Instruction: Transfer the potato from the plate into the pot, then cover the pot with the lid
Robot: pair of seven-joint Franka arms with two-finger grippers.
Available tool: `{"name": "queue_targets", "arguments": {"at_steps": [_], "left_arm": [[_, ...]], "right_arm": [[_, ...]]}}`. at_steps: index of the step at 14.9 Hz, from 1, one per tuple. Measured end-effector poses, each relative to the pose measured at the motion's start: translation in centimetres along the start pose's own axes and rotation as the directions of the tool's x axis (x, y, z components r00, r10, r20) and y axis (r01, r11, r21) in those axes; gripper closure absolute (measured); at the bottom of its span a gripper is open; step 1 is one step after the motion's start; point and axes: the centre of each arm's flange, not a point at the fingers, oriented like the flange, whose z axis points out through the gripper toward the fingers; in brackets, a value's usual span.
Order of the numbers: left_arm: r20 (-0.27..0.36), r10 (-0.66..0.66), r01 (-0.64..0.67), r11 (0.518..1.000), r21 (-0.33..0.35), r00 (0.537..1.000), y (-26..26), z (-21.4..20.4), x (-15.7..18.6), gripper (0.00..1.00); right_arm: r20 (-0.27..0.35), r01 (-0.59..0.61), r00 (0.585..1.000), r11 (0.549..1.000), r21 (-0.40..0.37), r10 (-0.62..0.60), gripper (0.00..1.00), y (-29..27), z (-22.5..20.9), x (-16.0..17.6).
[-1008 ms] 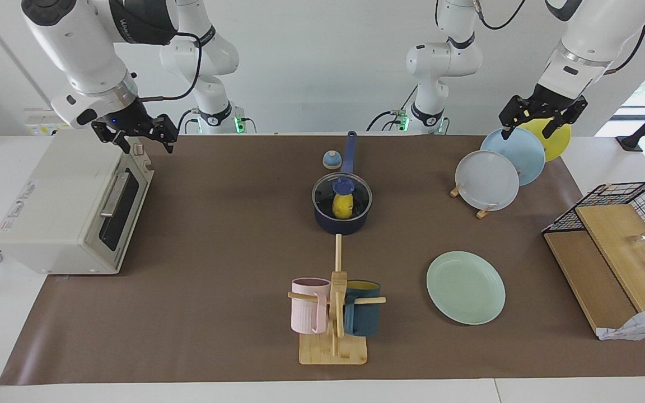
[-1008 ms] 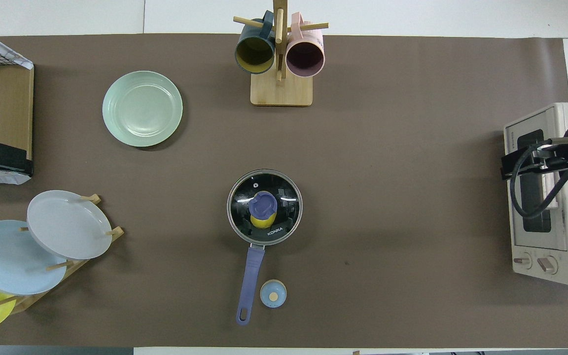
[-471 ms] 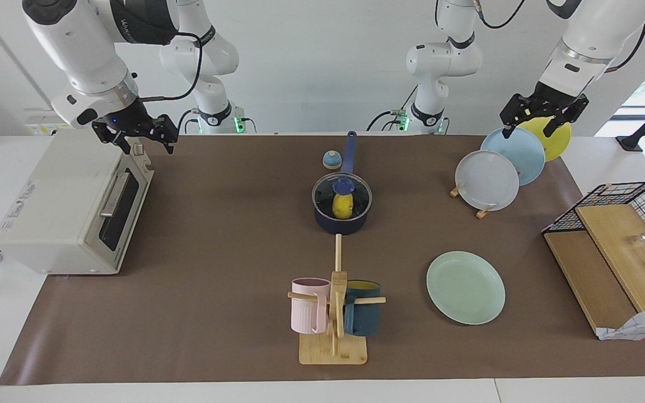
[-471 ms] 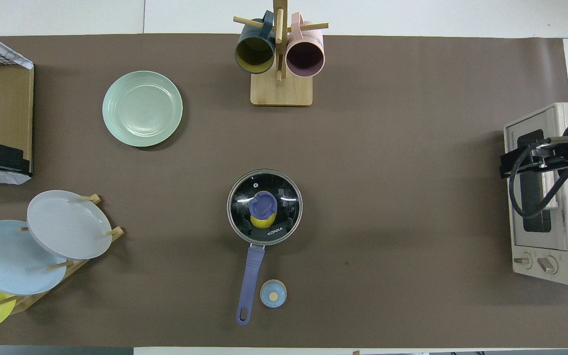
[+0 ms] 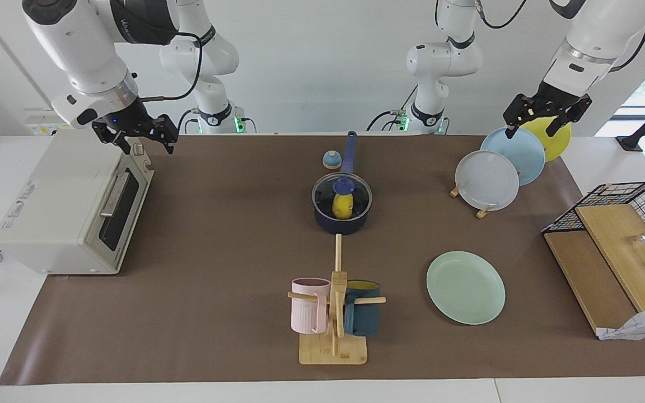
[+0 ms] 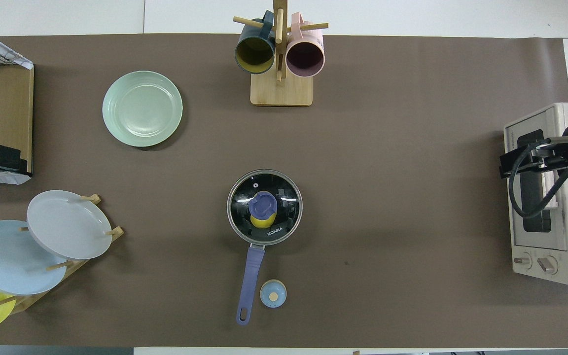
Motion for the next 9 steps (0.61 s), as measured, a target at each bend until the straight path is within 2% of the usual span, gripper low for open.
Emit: {"name": "queue_targets", "arguments": {"at_steps": [9], "left_arm": [[0.0,-0.001,0.001,1.0,0.0,1.0,-0.06,0.0,0.0,0.0]], "right_arm": [[0.016,-0.001,1.0,1.0,0.0,0.001,0.0,0.07,0.19,-0.15]]}}
